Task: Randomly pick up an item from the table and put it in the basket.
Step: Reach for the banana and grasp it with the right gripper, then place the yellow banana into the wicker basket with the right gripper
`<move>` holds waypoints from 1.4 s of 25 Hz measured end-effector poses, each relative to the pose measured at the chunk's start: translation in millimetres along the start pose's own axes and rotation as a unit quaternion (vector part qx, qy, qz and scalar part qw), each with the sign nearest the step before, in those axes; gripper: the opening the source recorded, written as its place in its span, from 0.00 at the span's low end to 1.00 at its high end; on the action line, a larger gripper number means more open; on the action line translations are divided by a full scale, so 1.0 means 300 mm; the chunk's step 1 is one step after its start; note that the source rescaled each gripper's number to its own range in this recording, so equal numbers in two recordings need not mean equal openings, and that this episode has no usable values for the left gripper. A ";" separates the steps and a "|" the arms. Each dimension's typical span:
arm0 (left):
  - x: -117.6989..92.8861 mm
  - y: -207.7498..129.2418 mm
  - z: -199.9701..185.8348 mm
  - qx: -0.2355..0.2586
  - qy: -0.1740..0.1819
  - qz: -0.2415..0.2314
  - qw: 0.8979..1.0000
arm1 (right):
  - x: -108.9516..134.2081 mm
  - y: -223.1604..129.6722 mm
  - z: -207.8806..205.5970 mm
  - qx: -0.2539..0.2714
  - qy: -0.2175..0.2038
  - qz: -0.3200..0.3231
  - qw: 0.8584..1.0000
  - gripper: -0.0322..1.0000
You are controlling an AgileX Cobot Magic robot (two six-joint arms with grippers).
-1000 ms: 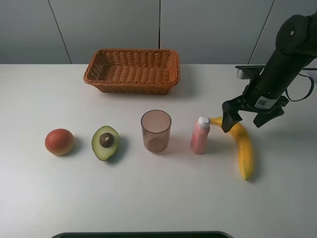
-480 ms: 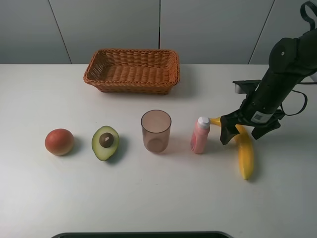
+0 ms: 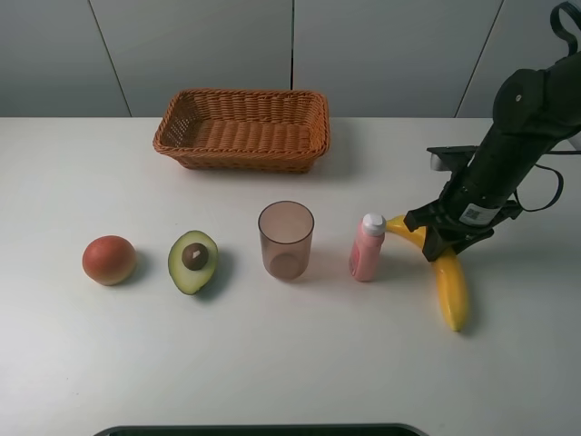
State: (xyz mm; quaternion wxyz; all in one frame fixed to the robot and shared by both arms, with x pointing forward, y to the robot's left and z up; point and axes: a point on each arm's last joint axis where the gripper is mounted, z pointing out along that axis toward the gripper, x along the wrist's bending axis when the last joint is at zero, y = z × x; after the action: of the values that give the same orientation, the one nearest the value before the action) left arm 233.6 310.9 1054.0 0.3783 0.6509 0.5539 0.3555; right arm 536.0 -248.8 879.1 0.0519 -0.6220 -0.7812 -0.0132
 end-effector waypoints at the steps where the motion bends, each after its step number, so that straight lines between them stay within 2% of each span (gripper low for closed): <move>1: 0.000 0.000 0.000 0.000 0.000 0.000 1.000 | 0.000 0.001 0.000 -0.001 0.000 0.000 1.000 0.07; 9: 0.000 0.000 0.000 0.000 0.000 0.000 1.000 | 0.000 0.000 -0.005 -0.002 -0.001 -0.001 1.000 0.07; 12: 0.000 0.000 0.000 0.000 0.000 0.000 1.000 | 0.002 0.006 -0.070 -0.008 -0.008 -0.014 1.000 0.07; 16: 0.000 0.000 0.000 0.000 0.000 0.000 1.000 | 0.014 0.075 -0.311 -0.087 -0.025 -0.036 0.995 0.07; 19: 0.000 0.000 0.000 0.000 0.000 0.000 1.000 | 0.032 0.129 -0.510 -0.178 -0.051 -0.084 0.979 0.07; 21: 0.000 0.000 0.000 0.000 0.000 0.000 1.000 | 0.059 0.168 -0.614 -0.229 -0.081 -0.142 0.960 0.07; 24: 0.000 0.000 0.000 0.000 0.000 0.000 1.000 | 0.131 0.222 -0.721 -0.278 -0.130 -0.249 0.919 0.07; 27: 0.000 0.000 0.000 0.000 0.000 0.000 1.000 | 0.226 0.283 -0.768 -0.306 -0.186 -0.355 0.863 0.07; 31: 0.000 0.000 0.000 0.000 0.000 0.000 1.000 | 0.355 0.387 -0.740 -0.344 -0.247 -0.450 0.786 0.07; 34: 0.000 0.000 0.000 0.000 0.000 0.000 1.000 | 0.463 0.465 -0.674 -0.391 -0.252 -0.486 0.740 0.07; 35: 0.000 0.000 0.000 0.000 0.000 0.000 1.000 | 0.492 0.491 -0.642 -0.403 -0.249 -0.494 0.729 0.07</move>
State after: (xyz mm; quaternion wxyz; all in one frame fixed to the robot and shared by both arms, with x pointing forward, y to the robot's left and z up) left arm 233.6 310.9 1054.0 0.3783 0.6509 0.5539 0.3555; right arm 659.3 -88.8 1078.5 -0.4139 -0.0921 -0.8844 -0.1950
